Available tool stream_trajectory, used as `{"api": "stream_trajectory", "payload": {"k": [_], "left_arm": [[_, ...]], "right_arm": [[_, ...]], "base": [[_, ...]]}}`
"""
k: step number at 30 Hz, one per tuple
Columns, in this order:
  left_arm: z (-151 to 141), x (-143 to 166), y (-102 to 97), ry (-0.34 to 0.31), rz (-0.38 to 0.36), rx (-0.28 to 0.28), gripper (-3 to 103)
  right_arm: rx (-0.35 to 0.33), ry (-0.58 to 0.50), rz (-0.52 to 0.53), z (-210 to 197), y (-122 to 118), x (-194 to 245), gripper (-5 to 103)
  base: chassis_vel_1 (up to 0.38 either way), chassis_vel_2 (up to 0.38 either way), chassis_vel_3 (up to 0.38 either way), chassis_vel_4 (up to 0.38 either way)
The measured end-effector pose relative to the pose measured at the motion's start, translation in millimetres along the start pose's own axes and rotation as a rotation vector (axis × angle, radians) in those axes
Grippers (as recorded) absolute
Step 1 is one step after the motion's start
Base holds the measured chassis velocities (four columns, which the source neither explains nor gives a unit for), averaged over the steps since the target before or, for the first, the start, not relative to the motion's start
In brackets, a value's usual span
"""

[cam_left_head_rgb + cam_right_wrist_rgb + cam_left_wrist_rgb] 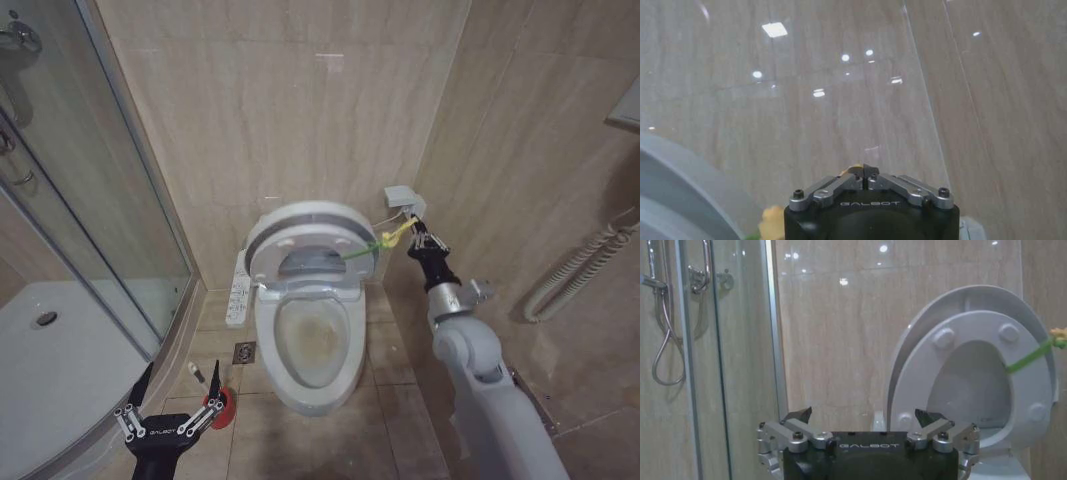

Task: Open the toilet lid, clean the toilet bowl with a toilet brush, close the toilet lid, and flush.

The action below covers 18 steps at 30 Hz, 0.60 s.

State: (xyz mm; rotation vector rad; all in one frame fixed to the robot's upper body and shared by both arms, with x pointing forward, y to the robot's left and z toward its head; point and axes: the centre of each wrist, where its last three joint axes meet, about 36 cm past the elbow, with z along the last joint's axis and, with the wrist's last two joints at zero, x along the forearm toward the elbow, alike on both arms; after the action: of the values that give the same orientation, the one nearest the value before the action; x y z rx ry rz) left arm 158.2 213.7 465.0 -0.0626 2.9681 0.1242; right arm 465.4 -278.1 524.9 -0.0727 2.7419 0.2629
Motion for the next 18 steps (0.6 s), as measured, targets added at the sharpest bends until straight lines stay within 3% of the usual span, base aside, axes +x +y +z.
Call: {"api": "stream_trajectory", "payload": {"k": [9, 18], "left_arm": [[0, 0, 0.0, 0.0, 0.0, 0.0, 100], [0, 0, 0.0, 0.0, 0.0, 0.0, 100]], "right_arm": [[-0.013, -0.016, 0.029, 6, -13, -70, 1], [-0.037, -0.023, 0.007, 16, 8, -110, 1]], "base": [[0.0, 0.0, 0.0, 0.0], [0.0, 0.0, 0.0, 0.0]]}}
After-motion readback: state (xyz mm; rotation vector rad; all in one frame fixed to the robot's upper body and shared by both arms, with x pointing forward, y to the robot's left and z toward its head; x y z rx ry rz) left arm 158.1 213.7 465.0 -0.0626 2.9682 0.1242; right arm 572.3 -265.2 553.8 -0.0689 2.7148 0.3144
